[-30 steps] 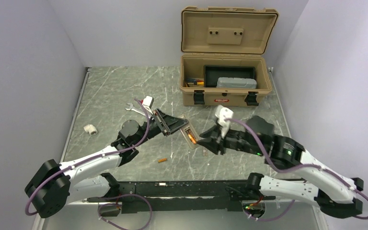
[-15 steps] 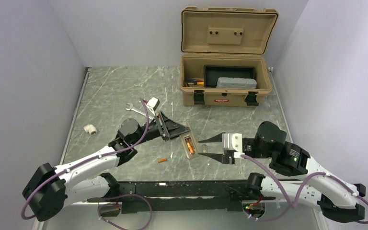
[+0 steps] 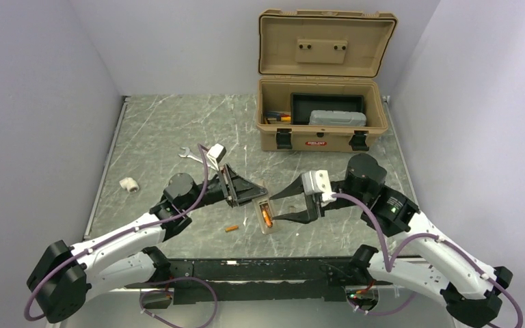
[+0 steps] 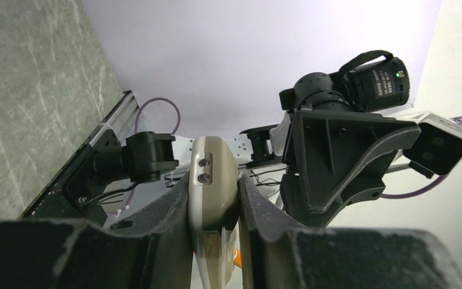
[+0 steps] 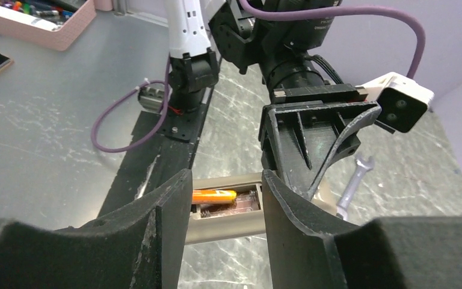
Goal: Load the batteries into the remote control
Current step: Load the battery into the remote control.
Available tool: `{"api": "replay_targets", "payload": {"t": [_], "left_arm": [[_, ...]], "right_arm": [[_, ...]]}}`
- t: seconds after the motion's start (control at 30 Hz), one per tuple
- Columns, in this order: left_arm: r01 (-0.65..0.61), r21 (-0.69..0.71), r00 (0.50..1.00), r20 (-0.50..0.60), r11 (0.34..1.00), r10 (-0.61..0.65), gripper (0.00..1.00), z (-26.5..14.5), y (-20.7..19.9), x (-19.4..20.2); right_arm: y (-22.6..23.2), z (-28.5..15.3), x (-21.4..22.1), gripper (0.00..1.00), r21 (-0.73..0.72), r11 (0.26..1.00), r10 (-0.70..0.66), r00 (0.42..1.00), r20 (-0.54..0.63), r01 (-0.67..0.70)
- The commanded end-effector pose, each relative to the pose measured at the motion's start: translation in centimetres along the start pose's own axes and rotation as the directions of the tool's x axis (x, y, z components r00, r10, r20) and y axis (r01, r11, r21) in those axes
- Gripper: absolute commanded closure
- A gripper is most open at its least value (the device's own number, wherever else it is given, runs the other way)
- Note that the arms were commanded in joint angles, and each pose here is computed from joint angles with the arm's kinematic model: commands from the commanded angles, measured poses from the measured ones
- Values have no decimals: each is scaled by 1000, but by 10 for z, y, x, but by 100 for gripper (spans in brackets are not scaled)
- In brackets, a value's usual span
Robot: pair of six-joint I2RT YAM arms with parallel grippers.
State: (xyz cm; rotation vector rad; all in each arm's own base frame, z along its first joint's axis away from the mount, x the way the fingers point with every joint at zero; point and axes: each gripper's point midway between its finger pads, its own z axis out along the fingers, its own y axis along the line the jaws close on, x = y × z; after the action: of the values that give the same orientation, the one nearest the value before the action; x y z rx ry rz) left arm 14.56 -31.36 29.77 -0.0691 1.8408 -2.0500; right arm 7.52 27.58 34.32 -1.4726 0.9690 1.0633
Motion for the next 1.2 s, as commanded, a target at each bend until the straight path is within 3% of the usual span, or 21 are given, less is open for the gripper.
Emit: {"api": "replay_targets", "payload": {"t": [0.0, 0.43, 1.17], "left_arm": [[13, 29, 999, 40, 999, -14, 100, -5, -7, -3], [17, 53, 998, 66, 998, -21, 100, -8, -11, -6], [13, 56, 998, 59, 998, -16, 100, -5, -12, -6]], "right_arm": [[15, -1, -16, 51, -121, 993, -3, 997, 82, 13], [31, 0, 1, 53, -286, 956, 92, 990, 105, -58], [26, 11, 32, 53, -288, 952, 132, 989, 67, -107]]}}
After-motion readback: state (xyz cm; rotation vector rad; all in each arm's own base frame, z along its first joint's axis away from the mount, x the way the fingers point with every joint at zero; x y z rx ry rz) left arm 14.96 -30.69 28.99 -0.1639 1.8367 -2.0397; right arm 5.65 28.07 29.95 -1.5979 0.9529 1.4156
